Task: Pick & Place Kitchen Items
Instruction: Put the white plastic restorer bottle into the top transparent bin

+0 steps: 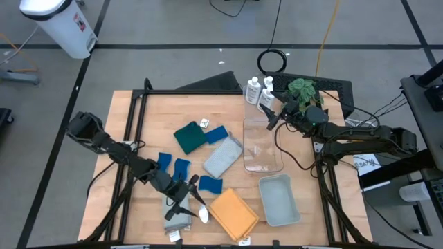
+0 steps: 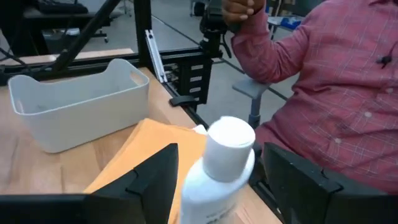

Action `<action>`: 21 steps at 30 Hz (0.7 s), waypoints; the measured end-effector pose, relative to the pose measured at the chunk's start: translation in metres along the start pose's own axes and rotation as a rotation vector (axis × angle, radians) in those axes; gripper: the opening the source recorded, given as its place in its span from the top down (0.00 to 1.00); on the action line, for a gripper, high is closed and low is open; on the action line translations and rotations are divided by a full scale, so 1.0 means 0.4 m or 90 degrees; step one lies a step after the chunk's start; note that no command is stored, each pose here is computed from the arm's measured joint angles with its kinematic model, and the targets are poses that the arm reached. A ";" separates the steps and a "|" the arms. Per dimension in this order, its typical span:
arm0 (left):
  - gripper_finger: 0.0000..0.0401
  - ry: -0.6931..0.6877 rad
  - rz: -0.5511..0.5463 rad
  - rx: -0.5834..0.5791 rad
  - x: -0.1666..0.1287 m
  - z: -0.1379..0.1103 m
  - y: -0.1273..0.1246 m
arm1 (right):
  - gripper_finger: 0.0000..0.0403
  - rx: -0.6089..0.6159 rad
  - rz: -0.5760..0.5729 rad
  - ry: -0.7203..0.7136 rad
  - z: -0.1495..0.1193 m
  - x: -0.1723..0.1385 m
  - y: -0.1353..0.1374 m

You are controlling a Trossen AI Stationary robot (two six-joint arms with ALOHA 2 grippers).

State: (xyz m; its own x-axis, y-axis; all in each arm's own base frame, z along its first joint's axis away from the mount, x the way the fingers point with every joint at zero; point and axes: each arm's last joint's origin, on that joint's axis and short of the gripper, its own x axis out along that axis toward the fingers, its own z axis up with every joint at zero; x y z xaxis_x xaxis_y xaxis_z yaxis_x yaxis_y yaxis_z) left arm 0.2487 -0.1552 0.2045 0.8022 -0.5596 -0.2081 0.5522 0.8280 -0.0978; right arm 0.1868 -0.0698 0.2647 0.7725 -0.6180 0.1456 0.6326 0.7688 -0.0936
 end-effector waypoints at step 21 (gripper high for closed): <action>0.40 0.018 -0.064 -0.014 0.051 -0.012 0.032 | 0.27 0.000 0.000 0.000 0.000 0.000 0.000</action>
State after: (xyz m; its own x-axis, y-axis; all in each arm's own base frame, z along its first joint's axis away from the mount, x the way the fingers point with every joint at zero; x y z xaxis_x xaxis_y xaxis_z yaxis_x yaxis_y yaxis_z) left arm 0.2710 -0.1560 0.1942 0.7360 -0.6390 -0.2234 0.6245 0.7683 -0.1403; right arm 0.1867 -0.0698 0.2649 0.7727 -0.6177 0.1460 0.6324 0.7690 -0.0931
